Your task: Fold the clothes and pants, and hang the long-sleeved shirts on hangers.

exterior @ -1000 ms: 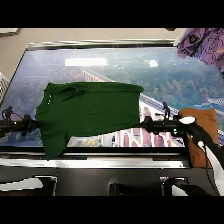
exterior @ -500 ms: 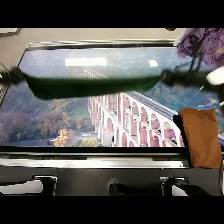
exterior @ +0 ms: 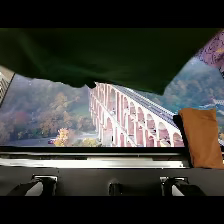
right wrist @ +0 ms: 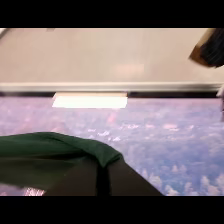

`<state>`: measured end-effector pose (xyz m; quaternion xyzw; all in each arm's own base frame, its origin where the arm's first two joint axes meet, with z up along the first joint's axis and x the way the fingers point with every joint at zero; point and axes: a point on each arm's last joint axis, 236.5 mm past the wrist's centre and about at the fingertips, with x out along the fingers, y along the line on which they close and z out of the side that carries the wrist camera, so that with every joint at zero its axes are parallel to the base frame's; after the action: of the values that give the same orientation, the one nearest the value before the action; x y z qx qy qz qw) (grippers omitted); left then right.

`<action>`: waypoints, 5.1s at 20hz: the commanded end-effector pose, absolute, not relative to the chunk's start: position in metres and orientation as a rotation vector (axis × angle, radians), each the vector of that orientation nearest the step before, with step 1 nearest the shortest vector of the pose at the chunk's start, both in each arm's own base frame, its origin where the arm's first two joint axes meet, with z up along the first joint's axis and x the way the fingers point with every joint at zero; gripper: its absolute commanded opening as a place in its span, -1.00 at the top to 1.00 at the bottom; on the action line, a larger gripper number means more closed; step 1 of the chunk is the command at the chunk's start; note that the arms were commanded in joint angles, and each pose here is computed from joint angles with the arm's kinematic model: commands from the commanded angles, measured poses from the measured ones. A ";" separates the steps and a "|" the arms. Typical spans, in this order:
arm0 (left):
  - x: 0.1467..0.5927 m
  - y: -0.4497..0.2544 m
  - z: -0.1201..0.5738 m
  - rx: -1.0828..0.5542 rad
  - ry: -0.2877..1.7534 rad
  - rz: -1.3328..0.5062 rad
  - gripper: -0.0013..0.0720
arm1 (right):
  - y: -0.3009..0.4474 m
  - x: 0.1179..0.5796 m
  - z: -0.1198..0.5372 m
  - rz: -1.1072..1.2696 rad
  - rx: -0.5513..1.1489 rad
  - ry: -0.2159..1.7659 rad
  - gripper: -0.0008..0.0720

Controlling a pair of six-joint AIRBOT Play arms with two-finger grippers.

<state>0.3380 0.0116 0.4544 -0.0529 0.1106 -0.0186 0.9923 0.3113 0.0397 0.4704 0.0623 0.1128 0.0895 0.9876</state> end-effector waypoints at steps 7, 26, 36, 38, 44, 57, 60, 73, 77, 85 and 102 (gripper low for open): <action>0.298 0.019 0.448 -0.117 0.251 0.037 0.93 | 0.006 0.286 0.442 -0.003 0.269 0.367 0.91; 0.665 -0.005 0.040 -0.181 0.730 -0.065 0.93 | 0.005 0.603 0.050 -0.033 0.405 0.918 0.90; 0.584 0.002 -0.040 -0.144 1.153 -0.109 0.92 | 0.031 0.538 -0.026 -0.066 0.302 1.306 0.90; 0.568 0.002 -0.049 -0.137 1.232 -0.115 0.92 | 0.035 0.528 -0.044 -0.067 0.296 1.376 0.90; 0.539 -0.007 -0.086 -0.143 1.394 -0.140 0.92 | 0.041 0.507 -0.078 -0.075 0.303 1.513 0.90; 0.458 0.058 -0.004 -0.487 1.354 -0.067 -0.97 | -0.014 0.470 0.035 0.106 0.197 1.348 -0.32; 0.379 0.038 -0.035 -0.693 1.414 -0.044 -0.97 | -0.013 0.436 0.028 0.170 0.405 1.356 -0.32; 0.314 -0.065 -0.104 -1.006 1.379 -0.141 -0.97 | 0.001 0.411 0.017 0.187 0.525 1.362 -0.32; 0.323 -0.083 -0.113 -1.049 1.384 -0.157 -0.11 | 0.003 0.398 0.014 0.217 0.499 1.412 -0.32; 0.329 -0.086 -0.105 -1.039 1.381 -0.189 0.91 | 0.018 0.353 -0.064 0.169 0.611 1.542 -0.33; 0.330 -0.083 -0.085 -1.028 1.360 -0.226 0.92 | 0.058 0.360 -0.094 0.229 0.852 1.395 0.90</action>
<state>0.3262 -0.0888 -0.0945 -0.4573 0.6081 -0.0976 0.6415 0.3487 0.0523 -0.1041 0.3585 0.6430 0.0929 0.6704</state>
